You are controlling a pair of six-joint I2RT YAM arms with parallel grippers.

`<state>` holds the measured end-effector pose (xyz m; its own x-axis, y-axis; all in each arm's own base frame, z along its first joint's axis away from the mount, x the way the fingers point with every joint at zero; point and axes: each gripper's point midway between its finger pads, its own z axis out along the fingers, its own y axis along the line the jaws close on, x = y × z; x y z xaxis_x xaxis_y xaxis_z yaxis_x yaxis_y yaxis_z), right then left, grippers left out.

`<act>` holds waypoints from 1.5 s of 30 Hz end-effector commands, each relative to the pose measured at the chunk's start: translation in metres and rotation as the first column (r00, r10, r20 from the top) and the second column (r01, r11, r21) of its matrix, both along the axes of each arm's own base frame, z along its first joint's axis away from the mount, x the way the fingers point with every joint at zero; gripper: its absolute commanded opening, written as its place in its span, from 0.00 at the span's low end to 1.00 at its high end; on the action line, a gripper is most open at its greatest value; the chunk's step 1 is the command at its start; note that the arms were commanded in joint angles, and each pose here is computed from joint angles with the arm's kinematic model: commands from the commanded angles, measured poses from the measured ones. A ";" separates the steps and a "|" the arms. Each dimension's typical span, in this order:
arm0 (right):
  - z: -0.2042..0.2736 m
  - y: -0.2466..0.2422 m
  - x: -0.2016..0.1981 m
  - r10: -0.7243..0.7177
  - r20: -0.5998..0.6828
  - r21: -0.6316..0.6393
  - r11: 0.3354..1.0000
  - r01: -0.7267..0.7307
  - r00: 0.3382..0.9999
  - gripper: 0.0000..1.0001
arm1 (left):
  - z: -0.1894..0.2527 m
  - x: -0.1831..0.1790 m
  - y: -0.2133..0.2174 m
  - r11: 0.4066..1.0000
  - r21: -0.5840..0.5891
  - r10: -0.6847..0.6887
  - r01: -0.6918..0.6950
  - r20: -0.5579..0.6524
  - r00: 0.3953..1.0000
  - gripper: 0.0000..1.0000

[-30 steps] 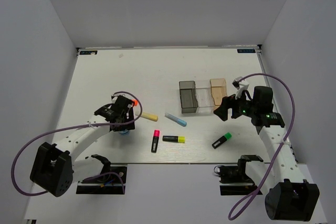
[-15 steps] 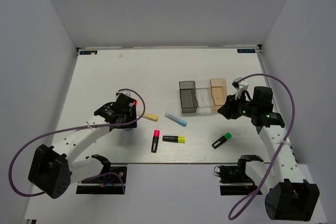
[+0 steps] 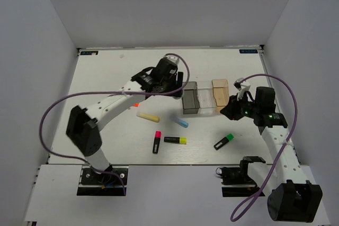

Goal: Sort the stationery into containers
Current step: Place the stationery into the container

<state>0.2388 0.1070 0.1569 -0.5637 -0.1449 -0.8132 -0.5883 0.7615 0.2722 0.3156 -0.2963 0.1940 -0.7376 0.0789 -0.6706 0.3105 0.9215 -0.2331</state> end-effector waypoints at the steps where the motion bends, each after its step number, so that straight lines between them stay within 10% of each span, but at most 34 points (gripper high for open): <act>1: 0.022 0.000 0.007 0.005 0.067 -0.004 1.000 -0.005 0.998 0.32 | 0.010 0.025 -0.042 0.996 -0.065 -0.054 0.055 0.013 0.998 0.00; 14: 0.022 0.000 0.006 0.011 0.059 -0.011 1.000 -0.010 0.998 0.38 | -0.023 0.066 -0.105 0.987 -0.094 -0.129 0.127 -0.014 0.992 0.00; 45: 0.023 0.002 0.004 0.013 0.047 0.005 1.000 -0.013 0.999 0.45 | -0.062 0.057 -0.093 0.976 0.137 -0.162 0.170 -0.068 0.984 0.00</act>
